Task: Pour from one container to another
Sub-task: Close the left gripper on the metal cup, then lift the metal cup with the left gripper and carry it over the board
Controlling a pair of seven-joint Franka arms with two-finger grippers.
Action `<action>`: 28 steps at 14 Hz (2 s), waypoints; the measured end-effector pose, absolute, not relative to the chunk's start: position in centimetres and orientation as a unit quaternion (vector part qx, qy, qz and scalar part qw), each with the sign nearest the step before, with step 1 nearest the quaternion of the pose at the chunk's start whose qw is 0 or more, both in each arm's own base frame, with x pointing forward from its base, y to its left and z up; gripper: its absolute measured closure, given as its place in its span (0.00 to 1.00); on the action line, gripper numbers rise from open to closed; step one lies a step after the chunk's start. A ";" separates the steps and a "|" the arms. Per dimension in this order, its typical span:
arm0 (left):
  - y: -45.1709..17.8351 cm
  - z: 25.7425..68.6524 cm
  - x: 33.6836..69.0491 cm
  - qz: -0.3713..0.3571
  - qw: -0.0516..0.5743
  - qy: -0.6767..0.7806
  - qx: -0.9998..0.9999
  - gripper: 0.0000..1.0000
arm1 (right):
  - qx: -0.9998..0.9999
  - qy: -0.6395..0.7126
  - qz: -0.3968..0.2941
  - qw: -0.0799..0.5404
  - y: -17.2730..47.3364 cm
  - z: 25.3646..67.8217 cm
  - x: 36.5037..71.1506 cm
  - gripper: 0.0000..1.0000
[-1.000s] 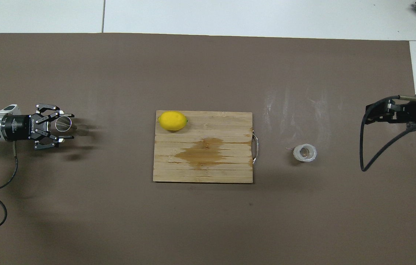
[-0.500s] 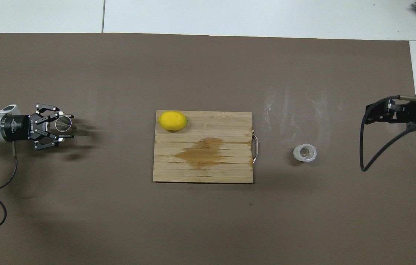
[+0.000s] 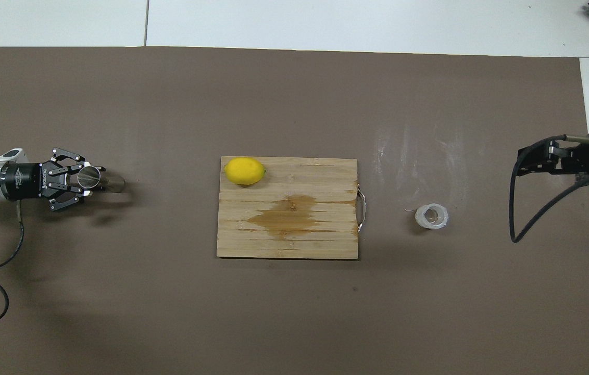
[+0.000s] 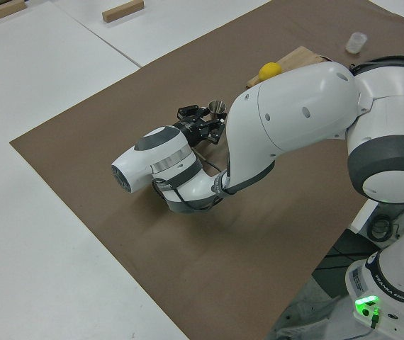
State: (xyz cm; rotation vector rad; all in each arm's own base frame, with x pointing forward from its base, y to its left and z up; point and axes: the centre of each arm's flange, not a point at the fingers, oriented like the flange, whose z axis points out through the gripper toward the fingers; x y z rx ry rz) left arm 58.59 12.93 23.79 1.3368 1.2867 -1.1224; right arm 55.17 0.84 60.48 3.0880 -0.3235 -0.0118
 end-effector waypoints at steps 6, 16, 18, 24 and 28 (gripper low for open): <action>12.6 24.2 59.0 -0.461 0.476 0.526 0.534 0.59 | 0.994 -0.104 -0.004 0.018 0.8 60.5 55.2 0.00; 6.1 32.9 62.1 -0.485 0.477 0.518 0.518 0.59 | 0.994 -0.104 -0.004 0.018 0.8 60.5 55.2 0.00; 3.2 35.0 62.8 -0.483 0.475 0.517 0.524 0.59 | 0.994 -0.104 -0.004 0.018 0.8 60.5 55.2 0.00; -6.2 37.3 62.9 -0.465 0.491 0.533 0.508 0.59 | 0.994 -0.104 -0.004 0.018 0.8 60.5 55.2 0.00; -12.9 37.6 61.2 -0.450 0.506 0.564 0.473 0.59 | 0.994 -0.104 -0.004 0.018 0.8 60.5 55.2 0.00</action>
